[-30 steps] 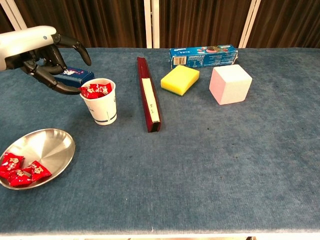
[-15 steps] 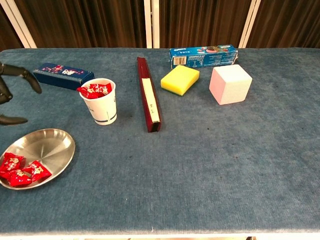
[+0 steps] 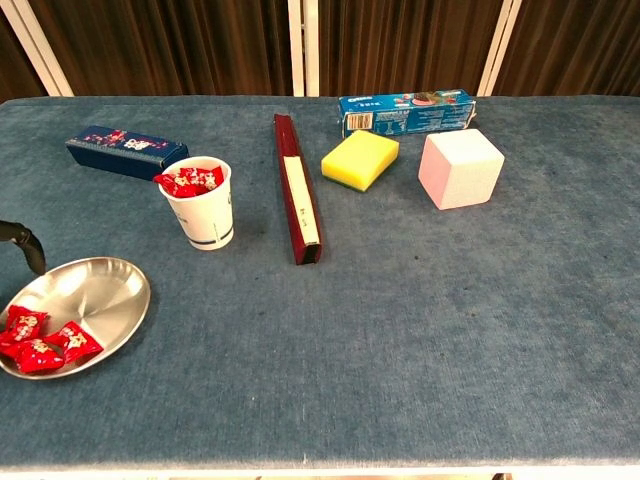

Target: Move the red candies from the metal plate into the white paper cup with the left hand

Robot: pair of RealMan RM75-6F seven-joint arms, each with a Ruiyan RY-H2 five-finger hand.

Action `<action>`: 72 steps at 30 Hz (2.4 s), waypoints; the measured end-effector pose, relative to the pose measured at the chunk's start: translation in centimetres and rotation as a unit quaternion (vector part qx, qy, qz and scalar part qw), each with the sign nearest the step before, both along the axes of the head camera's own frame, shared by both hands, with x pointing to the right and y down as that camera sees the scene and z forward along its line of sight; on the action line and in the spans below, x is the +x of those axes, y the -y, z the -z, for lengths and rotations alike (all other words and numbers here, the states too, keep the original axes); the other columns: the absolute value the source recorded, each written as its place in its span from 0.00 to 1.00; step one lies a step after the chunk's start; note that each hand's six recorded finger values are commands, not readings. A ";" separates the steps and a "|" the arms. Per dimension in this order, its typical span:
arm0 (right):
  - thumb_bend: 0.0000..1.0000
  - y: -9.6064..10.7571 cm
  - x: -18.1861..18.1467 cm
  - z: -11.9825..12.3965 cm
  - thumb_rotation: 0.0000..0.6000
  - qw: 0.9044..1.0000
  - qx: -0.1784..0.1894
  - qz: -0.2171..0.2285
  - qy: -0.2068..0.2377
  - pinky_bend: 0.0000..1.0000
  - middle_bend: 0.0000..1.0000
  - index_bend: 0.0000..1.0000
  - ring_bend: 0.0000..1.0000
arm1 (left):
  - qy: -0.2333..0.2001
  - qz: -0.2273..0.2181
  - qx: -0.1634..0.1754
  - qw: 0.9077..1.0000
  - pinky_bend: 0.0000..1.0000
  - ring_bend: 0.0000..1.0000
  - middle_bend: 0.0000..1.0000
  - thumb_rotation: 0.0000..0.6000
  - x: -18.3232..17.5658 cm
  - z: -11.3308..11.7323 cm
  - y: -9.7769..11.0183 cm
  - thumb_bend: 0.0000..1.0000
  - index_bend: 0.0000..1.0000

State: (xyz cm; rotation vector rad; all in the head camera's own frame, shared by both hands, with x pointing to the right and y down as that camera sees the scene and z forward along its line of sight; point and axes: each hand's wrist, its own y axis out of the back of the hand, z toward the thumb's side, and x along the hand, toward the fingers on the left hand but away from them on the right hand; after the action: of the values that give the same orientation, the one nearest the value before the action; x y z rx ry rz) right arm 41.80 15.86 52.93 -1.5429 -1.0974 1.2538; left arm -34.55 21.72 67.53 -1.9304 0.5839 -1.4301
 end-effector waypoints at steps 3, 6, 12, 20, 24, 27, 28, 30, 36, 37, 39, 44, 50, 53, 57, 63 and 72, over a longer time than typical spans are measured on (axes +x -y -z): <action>0.16 0.0 0.1 0.0 1.00 1.000 0.001 -0.001 0.000 0.02 0.06 0.00 0.00 | 0.005 -0.002 -0.009 1.000 0.74 0.87 0.97 0.96 0.2 -0.3 -0.3 0.15 0.41; 0.16 -0.1 0.2 0.0 1.00 1.000 -0.001 -0.002 0.000 0.02 0.06 0.00 0.00 | 0.008 -0.004 -0.016 1.000 0.74 0.87 0.97 0.94 0.4 -0.6 -0.5 0.15 0.41; 0.16 -0.1 0.2 -0.2 1.00 1.000 -0.003 -0.003 0.001 0.02 0.06 0.00 0.00 | 0.016 -0.005 -0.025 1.000 0.74 0.87 0.97 0.94 0.4 -1.0 -0.9 0.15 0.41; 0.16 -0.1 0.1 -0.3 1.00 1.000 -0.004 -0.002 0.000 0.02 0.06 0.00 0.00 | 0.015 -0.002 -0.037 0.999 0.74 0.87 0.97 0.90 0.4 -1.5 -1.1 0.20 0.44; 0.16 -0.1 0.1 -0.3 1.00 1.000 -0.004 -0.002 0.000 0.02 0.06 0.00 0.00 | 0.015 -0.003 -0.038 0.999 0.74 0.87 0.97 0.89 0.4 -1.6 -1.1 0.23 0.45; 0.16 -0.1 0.1 -0.3 1.00 1.000 -0.004 -0.003 0.000 0.02 0.06 0.00 0.00 | 0.012 -0.003 -0.039 0.999 0.74 0.87 0.97 0.89 0.5 -1.6 -1.0 0.27 0.47; 0.16 -0.1 0.1 -0.3 1.00 1.000 -0.005 -0.003 0.000 0.02 0.06 0.00 0.00 | 0.010 -0.003 -0.041 0.999 0.74 0.87 0.97 0.89 0.6 -1.7 -1.0 0.28 0.48; 0.16 -0.1 0.1 -0.4 1.00 1.000 -0.005 -0.003 0.000 0.02 0.06 0.00 0.00 | 0.007 -0.003 -0.044 0.999 0.74 0.87 0.97 0.89 0.7 -1.8 -1.1 0.34 0.49; 0.16 -0.1 0.1 -0.3 1.00 1.000 -0.004 -0.003 0.000 0.02 0.06 0.00 0.00 | 0.001 -0.002 -0.052 0.999 0.74 0.87 0.97 0.88 0.8 -2.1 -1.0 0.42 0.53; 0.16 -0.1 0.2 -0.3 1.00 1.000 -0.004 -0.004 0.000 0.02 0.06 0.00 0.00 | -0.001 -0.001 -0.051 0.999 0.74 0.87 0.97 0.89 0.9 -2.0 -1.0 0.42 0.53; 0.16 -0.1 0.2 -0.4 1.00 1.000 -0.004 -0.004 0.000 0.02 0.06 0.00 0.00 | -0.005 -0.001 -0.048 0.999 0.74 0.87 0.97 0.89 1.0 -1.7 -0.8 0.42 0.54; 0.16 0.0 0.1 -0.3 1.00 1.000 -0.003 -0.002 0.002 0.02 0.06 0.00 0.00 | -0.029 0.007 -0.019 0.999 0.74 0.87 0.97 0.89 1.6 -0.3 1.1 0.41 0.54; 0.16 -0.1 0.3 -0.3 1.00 1.000 -0.002 -0.003 0.002 0.02 0.06 0.00 0.00 | -0.088 0.020 0.039 0.995 0.74 0.87 0.97 0.88 4.0 2.1 5.6 0.40 0.54; 0.16 -0.2 0.6 -0.2 1.00 1.000 -0.001 -0.007 0.001 0.02 0.06 0.00 0.00 | -0.121 0.018 0.059 0.991 0.74 0.87 0.97 0.89 5.9 3.0 8.3 0.40 0.53; 0.16 -0.4 0.9 -0.1 1.00 1.000 -0.001 -0.011 0.000 0.02 0.06 0.00 0.00 | -0.152 0.012 0.056 0.987 0.74 0.87 0.97 0.88 8.5 3.0 10.7 0.40 0.54; 0.16 -0.5 1.4 -0.2 1.00 1.000 -0.002 -0.017 0.000 0.02 0.06 0.00 0.00 | -0.161 0.011 0.031 0.986 0.74 0.87 0.97 0.88 11.2 1.6 13.3 0.39 0.53; 0.16 -0.4 1.5 -0.5 1.00 1.000 -0.005 -0.019 -0.001 0.02 0.06 0.00 0.00 | -0.112 -0.001 0.002 0.994 0.74 0.87 0.97 0.86 12.0 -0.7 14.2 0.36 0.51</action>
State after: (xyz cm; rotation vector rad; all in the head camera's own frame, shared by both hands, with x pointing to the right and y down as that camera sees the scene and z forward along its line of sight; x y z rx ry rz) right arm 43.33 16.27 53.38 -1.5351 -1.1260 1.2876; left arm -22.58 7.56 68.24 -2.1023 0.6866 -1.2180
